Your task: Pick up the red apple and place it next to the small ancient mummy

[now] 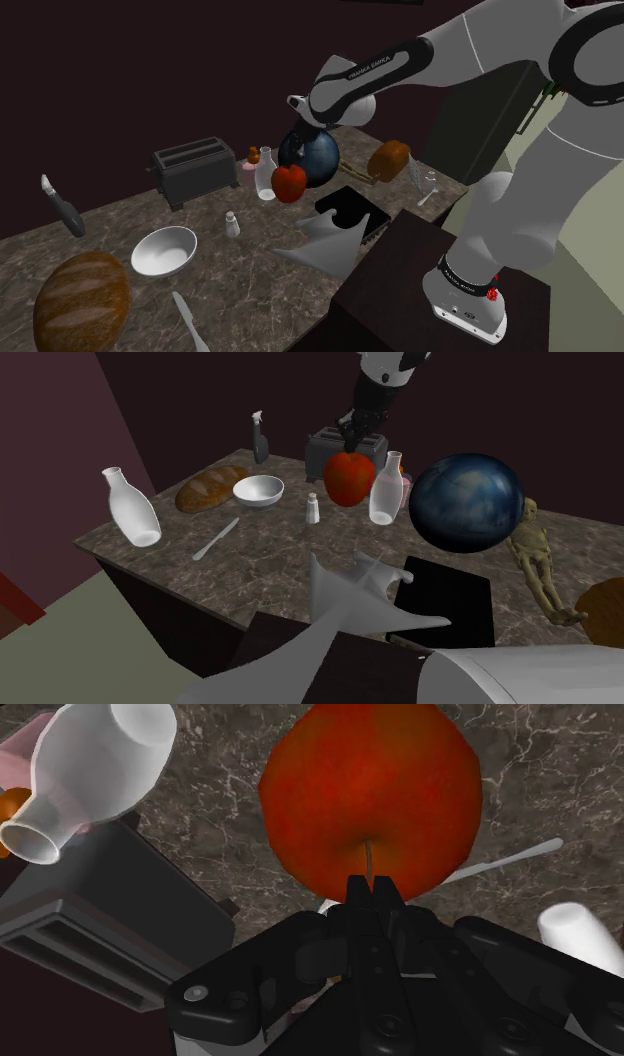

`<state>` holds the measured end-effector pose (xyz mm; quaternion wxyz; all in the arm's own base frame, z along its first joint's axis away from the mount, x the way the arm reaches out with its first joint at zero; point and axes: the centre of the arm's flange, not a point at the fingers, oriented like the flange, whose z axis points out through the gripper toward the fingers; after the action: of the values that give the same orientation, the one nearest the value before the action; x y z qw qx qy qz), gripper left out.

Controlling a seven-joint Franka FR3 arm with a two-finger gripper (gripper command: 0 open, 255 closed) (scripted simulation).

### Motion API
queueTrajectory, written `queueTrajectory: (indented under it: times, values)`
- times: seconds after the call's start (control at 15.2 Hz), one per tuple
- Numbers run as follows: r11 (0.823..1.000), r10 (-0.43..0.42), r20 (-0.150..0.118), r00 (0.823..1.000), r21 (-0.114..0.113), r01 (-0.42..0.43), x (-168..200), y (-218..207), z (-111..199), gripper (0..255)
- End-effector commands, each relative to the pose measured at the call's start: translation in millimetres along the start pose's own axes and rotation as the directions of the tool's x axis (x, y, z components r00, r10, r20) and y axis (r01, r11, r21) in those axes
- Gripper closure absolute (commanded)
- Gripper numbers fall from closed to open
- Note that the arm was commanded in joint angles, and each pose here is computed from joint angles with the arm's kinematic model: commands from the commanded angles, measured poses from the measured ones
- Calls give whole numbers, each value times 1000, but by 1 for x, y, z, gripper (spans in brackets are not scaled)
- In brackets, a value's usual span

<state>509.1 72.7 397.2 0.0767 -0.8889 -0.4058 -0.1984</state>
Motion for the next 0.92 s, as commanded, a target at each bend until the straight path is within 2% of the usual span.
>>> queueTrajectory:
  times: [0.0, 0.86]
  values:
    - [1000, -2, -1, 1000, 1, 2, -23, 10, -12, 255]
    - [1000, -2, -1, 1000, 1, 2, -166, 80, -76, 255]
